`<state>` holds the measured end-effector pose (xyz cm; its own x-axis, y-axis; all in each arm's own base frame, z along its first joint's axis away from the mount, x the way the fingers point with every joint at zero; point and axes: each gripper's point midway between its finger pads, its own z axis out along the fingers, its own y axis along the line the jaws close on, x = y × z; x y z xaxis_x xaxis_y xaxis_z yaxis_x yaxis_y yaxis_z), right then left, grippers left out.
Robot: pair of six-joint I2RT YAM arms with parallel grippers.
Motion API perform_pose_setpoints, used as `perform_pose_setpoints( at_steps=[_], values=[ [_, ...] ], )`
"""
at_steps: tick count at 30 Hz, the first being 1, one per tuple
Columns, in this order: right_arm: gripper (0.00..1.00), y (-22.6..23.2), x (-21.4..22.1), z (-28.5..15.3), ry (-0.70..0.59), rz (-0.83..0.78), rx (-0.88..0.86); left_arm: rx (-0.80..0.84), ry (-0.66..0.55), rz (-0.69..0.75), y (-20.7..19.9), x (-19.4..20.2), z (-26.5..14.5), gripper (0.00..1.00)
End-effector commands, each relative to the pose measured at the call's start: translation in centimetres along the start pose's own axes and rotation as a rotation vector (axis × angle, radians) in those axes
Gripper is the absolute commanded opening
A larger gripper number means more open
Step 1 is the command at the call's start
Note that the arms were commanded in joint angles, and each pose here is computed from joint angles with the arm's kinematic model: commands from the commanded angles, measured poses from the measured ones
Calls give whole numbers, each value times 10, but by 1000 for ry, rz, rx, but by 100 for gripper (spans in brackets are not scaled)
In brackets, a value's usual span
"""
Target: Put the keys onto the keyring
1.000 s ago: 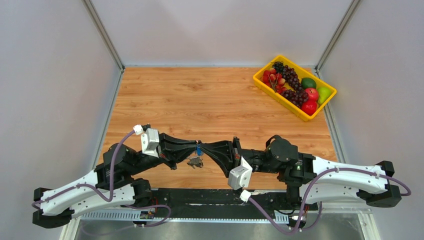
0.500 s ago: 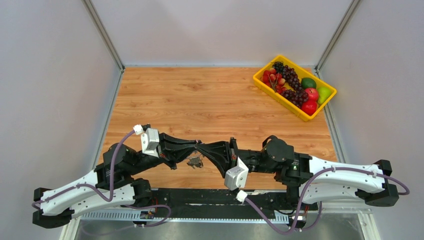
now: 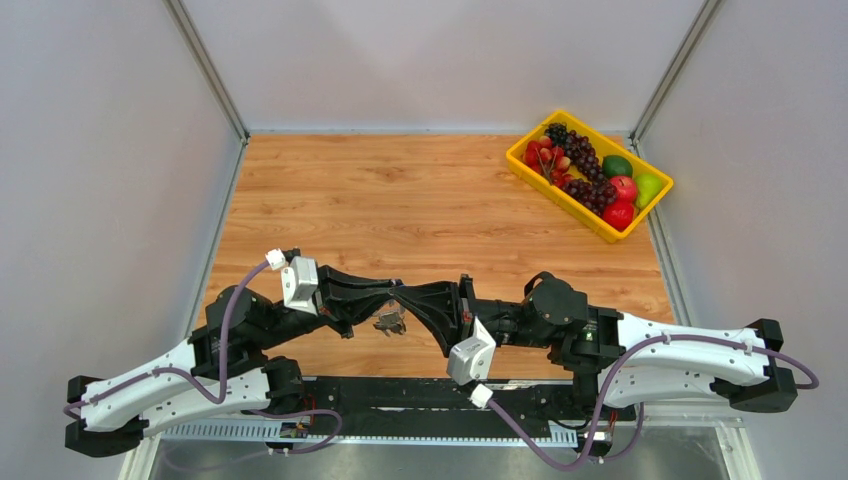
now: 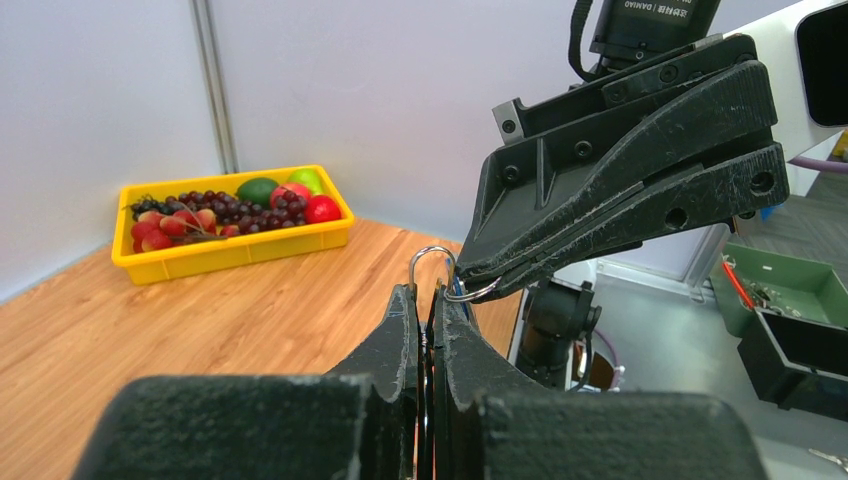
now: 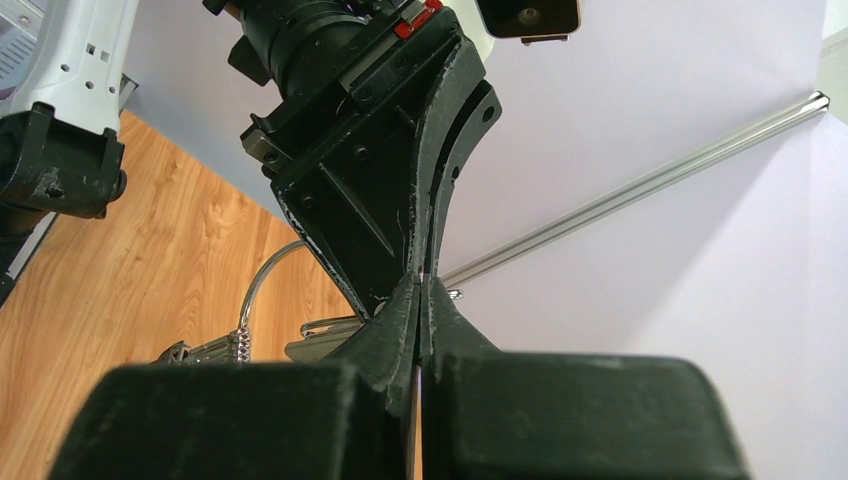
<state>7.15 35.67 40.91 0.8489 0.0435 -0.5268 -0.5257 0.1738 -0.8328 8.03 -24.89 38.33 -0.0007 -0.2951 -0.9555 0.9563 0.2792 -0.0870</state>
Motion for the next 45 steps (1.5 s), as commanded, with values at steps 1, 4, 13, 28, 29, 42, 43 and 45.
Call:
perform_pose_setpoints(
  at_steps=[1,4,13,28,29,42,43,45],
  values=[
    [0,-34,-9,-4,-1,-34,108,111,-51,19,-20,-17,1,0],
    [0,-36,-12,-5,-11,-33,110,113,-50,21,-21,-17,2,0],
    [0,-47,-21,-9,-42,-38,150,117,-34,17,-21,-11,3,0],
    [0,-51,-26,-9,-62,-20,159,128,-37,22,-23,-10,1,0],
    [0,-50,-26,-9,-61,-15,156,132,-38,25,-23,-10,1,0],
    [7,-38,-6,-3,15,81,139,262,-38,33,-46,-15,-1,0],
    [9,-44,0,-2,52,94,167,282,-32,27,-49,-14,0,0],
    [13,-49,9,1,99,109,195,301,-32,18,-53,-13,-1,0]
  ],
)
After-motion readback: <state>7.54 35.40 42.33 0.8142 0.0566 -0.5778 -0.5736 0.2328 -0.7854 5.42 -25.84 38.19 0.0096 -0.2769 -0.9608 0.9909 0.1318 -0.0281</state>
